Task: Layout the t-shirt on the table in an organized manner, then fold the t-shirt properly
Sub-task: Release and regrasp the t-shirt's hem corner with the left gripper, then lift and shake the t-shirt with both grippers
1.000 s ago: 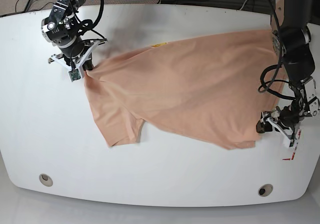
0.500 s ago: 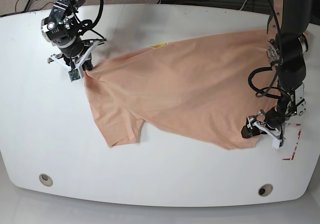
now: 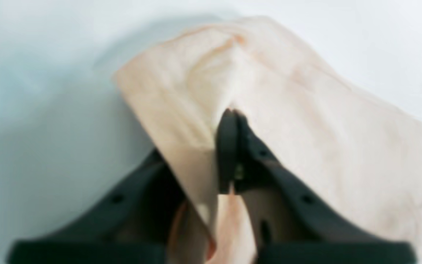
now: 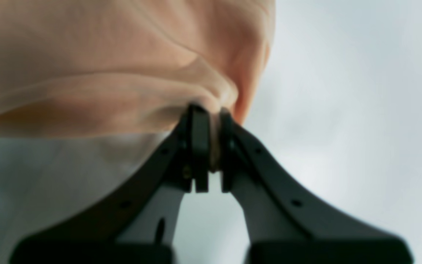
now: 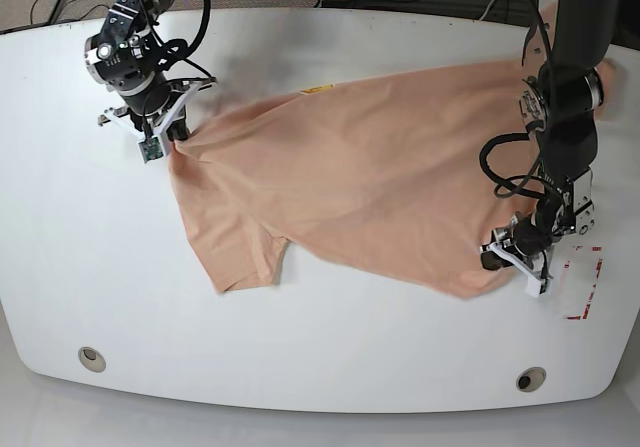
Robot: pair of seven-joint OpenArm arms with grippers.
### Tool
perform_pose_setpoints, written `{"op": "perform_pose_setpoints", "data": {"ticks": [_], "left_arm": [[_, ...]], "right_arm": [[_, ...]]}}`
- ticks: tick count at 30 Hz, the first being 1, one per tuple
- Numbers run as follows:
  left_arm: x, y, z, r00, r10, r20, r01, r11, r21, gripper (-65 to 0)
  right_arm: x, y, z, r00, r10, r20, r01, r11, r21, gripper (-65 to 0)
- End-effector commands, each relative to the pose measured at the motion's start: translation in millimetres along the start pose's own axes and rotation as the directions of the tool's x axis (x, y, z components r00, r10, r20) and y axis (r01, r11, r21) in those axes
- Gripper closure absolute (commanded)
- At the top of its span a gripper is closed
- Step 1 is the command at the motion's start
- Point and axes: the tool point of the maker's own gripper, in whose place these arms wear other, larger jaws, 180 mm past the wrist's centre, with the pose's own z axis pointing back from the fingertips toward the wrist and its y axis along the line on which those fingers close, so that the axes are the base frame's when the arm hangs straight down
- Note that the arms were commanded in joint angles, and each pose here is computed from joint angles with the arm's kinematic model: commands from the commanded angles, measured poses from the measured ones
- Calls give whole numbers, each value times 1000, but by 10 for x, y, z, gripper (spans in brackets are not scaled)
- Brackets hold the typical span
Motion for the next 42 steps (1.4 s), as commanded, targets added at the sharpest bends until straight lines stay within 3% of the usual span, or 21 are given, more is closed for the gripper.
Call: {"op": "perform_pose_setpoints", "data": {"ticks": [1,7,15,24,32,42], "left_arm": [[202,83,64,1000,-11,26,11,1000,28,0],[403,129,234,995,-69,73,67,997,30,-6],[600,375,813,972,-221,81,209,969,133,-6],[778,210,1390,883,-461,82,432,870,238,-6],[1059,29,1781,842,-523,132,459,823,335,-6],[1868,-451,2378,724,-633,274,476,746,465,-6]], "right_arm": [[126,-19,31,999,4,46,-4,1000,-7,0],[169,-26,28,998,7,56,-7,1000,-9,0],[190,-97,44,998,26,56,-25,999,-23,0],[428,-171,26,993,40,107,-36,998,-43,0],[817,-300,39,979,75,190,-62,995,-73,0],[1610,-582,186,927,138,349,-88,984,-156,0]]}}
